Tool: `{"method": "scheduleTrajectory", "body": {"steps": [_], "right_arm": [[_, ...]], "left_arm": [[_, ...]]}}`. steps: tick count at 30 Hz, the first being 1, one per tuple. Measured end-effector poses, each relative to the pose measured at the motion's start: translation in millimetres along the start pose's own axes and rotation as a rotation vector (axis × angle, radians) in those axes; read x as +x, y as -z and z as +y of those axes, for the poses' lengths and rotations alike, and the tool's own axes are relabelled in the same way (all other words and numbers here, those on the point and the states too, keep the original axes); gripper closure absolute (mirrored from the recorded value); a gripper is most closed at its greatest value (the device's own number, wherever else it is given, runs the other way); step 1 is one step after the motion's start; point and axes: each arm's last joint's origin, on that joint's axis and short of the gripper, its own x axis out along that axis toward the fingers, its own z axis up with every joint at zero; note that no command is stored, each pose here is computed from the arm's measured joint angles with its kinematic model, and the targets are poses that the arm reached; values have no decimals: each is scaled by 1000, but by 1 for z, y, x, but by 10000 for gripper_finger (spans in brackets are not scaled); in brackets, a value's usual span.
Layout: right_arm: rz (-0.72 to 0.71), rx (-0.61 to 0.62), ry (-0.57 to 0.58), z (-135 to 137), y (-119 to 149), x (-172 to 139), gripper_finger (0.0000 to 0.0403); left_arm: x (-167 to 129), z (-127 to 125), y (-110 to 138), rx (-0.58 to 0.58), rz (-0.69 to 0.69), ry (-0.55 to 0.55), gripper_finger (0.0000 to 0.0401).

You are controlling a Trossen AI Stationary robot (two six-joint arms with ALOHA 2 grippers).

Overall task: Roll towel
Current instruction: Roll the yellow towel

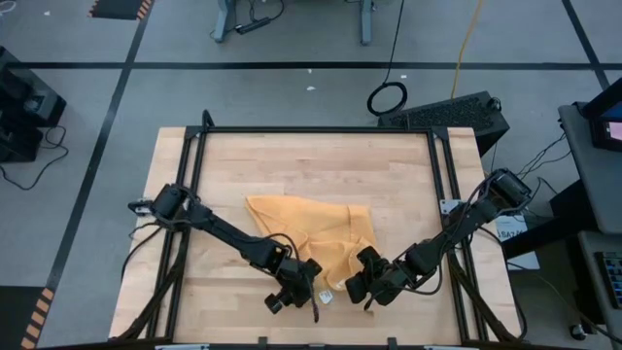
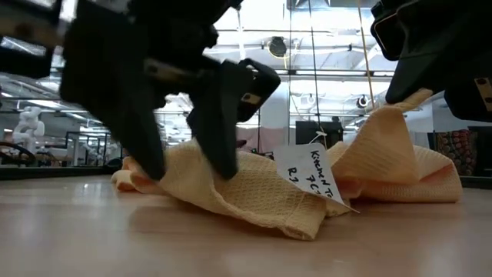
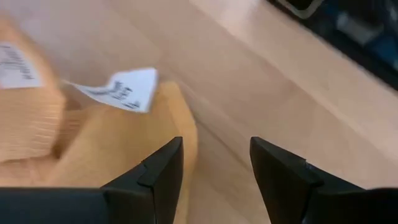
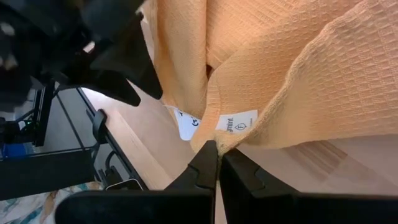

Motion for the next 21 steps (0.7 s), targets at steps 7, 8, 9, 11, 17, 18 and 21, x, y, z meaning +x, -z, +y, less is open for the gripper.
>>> {"method": "scheduleTrajectory", "body": {"steps": [7,8,9,11,17,18,21], "right_arm": [[-32,20,-5,0,-1,0,401],[-31,20,-5,0,-1,0,401],[-31,20,-5,0,-1,0,401],[-30,20,-6,0,-1,0,401],[-20,2,-6,0,1,0,401],[-18,-12,-6,0,2,-1,401],[-13,-60,-8,0,4,-2,401]], "left_arm": [[12,1,10,80,87,-74,266],[12,1,10,87,88,-78,279],[12,2,10,93,91,-88,293],[11,4,10,99,91,-92,325],[1,12,13,34,114,-80,392],[-7,13,11,16,112,-54,393],[-40,15,-2,-15,40,53,397]]}}
